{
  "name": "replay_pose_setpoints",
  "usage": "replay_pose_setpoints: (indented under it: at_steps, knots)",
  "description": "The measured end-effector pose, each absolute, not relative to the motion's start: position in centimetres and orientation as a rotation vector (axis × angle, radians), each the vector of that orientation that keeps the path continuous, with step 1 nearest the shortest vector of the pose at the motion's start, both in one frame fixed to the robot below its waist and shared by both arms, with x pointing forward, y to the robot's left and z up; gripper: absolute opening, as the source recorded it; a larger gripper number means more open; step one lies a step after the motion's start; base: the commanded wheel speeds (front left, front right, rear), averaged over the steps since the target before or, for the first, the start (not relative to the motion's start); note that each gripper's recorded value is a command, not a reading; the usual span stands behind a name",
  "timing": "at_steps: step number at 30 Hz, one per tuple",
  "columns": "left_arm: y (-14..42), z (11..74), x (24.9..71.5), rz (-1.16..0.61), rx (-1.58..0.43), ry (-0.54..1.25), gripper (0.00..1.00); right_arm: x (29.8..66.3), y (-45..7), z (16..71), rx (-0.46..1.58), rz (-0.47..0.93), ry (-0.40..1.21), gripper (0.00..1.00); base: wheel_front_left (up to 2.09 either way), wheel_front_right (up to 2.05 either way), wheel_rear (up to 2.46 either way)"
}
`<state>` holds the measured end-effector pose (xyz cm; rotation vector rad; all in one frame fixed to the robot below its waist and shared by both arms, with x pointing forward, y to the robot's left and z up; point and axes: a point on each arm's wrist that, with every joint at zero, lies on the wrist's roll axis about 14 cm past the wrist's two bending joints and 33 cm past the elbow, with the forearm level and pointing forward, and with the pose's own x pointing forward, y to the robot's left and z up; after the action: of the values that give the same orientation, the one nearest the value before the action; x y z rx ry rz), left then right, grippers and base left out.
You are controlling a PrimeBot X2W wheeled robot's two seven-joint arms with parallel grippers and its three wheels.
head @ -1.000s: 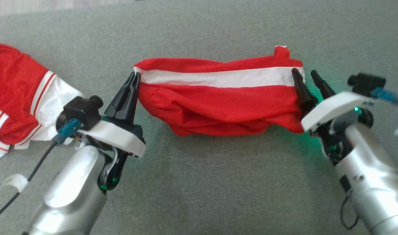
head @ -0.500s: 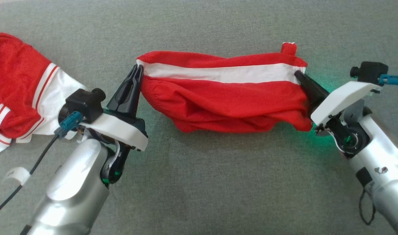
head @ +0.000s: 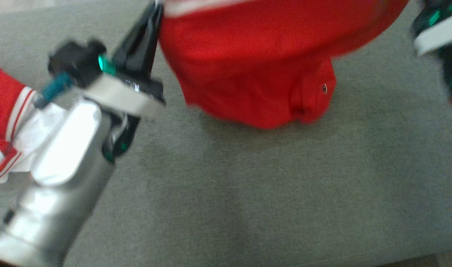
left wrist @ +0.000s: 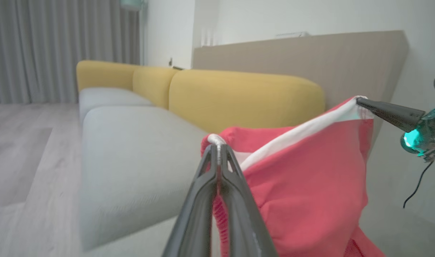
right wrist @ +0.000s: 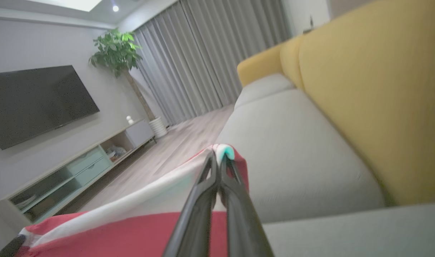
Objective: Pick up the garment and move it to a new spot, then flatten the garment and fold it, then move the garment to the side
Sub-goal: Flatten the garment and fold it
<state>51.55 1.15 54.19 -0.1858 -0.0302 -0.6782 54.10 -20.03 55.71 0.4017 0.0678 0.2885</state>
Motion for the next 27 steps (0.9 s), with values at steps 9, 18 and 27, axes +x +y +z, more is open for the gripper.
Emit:
replay_pose_setpoints:
  at_steps: [9, 18, 27]
  knots:
    - [-3.7, 67.6, 56.3, -0.799, -0.168, -0.417, 0.00, 57.8, -27.6, 71.2, 0.223, 0.151, -0.374, 0.00, 0.00, 0.00, 0.00]
    - [-4.2, 65.1, 55.8, -0.803, -0.205, -0.372, 0.00, 56.5, -27.4, 71.0, 0.196, 0.161, -0.404, 0.00, 0.00, 0.00, 0.00]
    - [-2.2, 48.4, 45.4, -0.772, -0.186, 0.032, 0.00, 47.0, -26.7, 49.8, 0.314, 0.095, 0.076, 0.00, 0.00, 0.00, 0.00]
